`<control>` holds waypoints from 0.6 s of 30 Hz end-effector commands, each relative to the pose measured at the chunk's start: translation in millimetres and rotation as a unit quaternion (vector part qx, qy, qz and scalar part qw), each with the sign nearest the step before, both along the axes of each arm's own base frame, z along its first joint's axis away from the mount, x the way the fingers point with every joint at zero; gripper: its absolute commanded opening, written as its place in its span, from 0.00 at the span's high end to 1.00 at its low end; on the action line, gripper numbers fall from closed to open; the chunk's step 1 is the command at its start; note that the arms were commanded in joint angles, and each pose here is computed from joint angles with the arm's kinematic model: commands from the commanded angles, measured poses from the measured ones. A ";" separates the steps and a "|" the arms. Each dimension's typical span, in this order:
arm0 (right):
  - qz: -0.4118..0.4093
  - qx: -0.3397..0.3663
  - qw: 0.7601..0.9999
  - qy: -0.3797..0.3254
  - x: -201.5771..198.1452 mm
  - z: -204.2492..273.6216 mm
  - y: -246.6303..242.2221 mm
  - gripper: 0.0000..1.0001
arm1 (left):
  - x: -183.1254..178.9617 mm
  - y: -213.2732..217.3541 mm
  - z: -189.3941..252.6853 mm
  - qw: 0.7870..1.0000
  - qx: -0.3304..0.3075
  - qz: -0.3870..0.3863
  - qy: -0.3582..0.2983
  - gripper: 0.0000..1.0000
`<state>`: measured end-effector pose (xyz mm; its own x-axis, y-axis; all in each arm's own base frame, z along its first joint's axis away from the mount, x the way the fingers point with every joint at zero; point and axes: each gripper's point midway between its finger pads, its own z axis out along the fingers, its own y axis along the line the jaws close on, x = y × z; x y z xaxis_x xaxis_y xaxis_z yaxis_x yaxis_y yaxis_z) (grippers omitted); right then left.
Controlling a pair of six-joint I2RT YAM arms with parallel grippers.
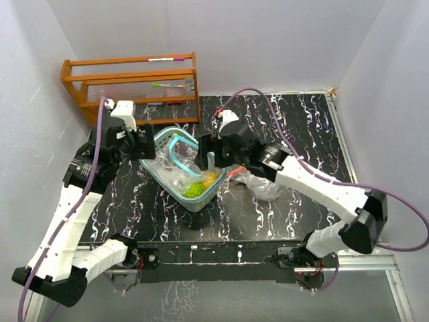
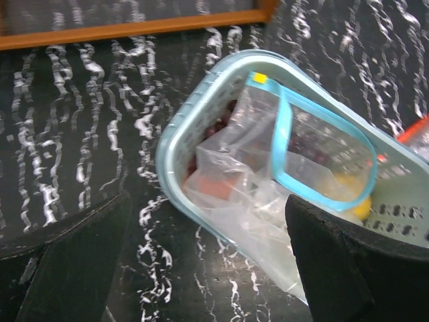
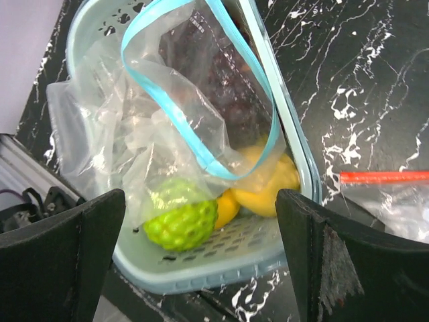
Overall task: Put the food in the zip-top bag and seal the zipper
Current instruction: Pick up the zipper food storage bag from the bin.
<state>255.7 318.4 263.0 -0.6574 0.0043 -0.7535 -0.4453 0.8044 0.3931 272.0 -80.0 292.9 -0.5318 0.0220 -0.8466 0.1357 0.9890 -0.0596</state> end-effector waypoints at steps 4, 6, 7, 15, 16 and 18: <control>0.005 0.031 0.997 -0.069 41.6 19.5 38.5 0.00 | -15.5 61.7 57.8 0.986 0.043 0.144 -0.076 0.03; 0.010 0.022 0.998 -0.061 46.9 8.8 47.1 0.00 | -16.8 65.9 62.8 0.984 0.050 0.150 -0.085 0.03; 0.013 0.021 0.998 -0.056 48.6 4.8 51.0 0.00 | -16.9 66.0 63.5 0.984 0.051 0.149 -0.086 0.03; -0.033 -0.009 0.999 -0.010 57.7 -32.4 50.7 0.03 | -15.6 58.5 60.3 0.987 0.046 0.124 -0.091 0.03; -0.039 -0.014 0.999 -0.007 57.2 -35.4 50.2 0.03 | -15.8 57.5 60.2 0.987 0.044 0.122 -0.092 0.03; -0.040 -0.021 0.999 -0.011 53.7 -36.6 54.0 0.03 | -14.8 54.9 60.3 0.988 0.040 0.116 -0.094 0.03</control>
